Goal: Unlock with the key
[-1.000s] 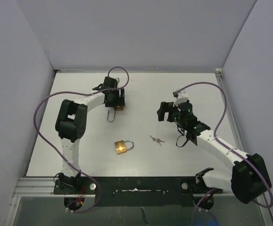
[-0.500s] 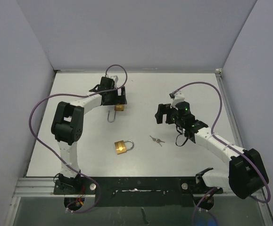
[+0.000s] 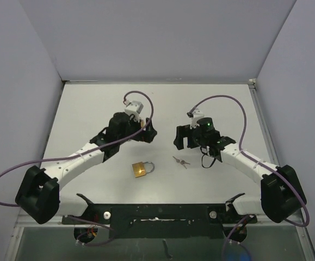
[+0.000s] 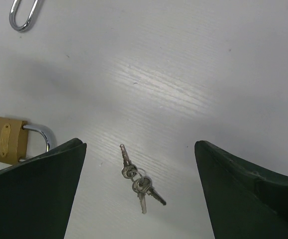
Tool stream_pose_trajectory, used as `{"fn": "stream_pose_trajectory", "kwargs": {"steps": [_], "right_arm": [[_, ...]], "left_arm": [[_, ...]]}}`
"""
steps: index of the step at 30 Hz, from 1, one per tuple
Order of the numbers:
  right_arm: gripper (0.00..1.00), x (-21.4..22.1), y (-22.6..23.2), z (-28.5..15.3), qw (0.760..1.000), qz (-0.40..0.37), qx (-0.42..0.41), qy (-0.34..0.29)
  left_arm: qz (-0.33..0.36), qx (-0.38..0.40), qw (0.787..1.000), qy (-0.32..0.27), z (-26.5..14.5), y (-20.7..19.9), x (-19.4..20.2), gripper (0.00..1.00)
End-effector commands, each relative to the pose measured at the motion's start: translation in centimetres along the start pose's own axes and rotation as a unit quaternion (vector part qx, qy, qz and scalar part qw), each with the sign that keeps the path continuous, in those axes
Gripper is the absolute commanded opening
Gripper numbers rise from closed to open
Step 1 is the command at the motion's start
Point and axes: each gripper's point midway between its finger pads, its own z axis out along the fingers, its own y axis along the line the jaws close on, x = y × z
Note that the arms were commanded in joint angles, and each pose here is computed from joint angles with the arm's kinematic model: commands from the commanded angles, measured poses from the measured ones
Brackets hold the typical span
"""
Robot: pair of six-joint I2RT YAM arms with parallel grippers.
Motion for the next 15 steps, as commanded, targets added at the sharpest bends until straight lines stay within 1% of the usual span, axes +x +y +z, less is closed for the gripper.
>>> {"fn": "stream_pose_trajectory", "kwargs": {"steps": [1,4,7,10,15], "right_arm": [[0.95,-0.4,2.2,-0.6,0.999,-0.027,-0.034,0.007],[0.95,1.3,4.2,-0.4,0.997,-0.060,-0.042,0.033],[0.95,3.2,5.9,0.0,0.993,-0.096,-0.022,0.059],[0.96,4.3,6.7,0.5,0.991,-0.117,-0.004,0.072],[0.96,5.4,7.8,1.1,0.984,-0.151,0.019,0.091]], "left_arm": [[0.019,-0.034,0.999,0.037,-1.8,0.1,4.9,0.98],[0.007,-0.068,0.996,0.053,-3.1,1.7,7.0,0.98],[0.004,-0.096,0.994,0.049,-4.2,2.9,7.2,0.98],[0.003,-0.115,0.992,0.048,-4.9,3.7,7.3,0.98],[0.000,-0.130,0.989,0.070,-5.4,4.5,8.7,0.98]]}}
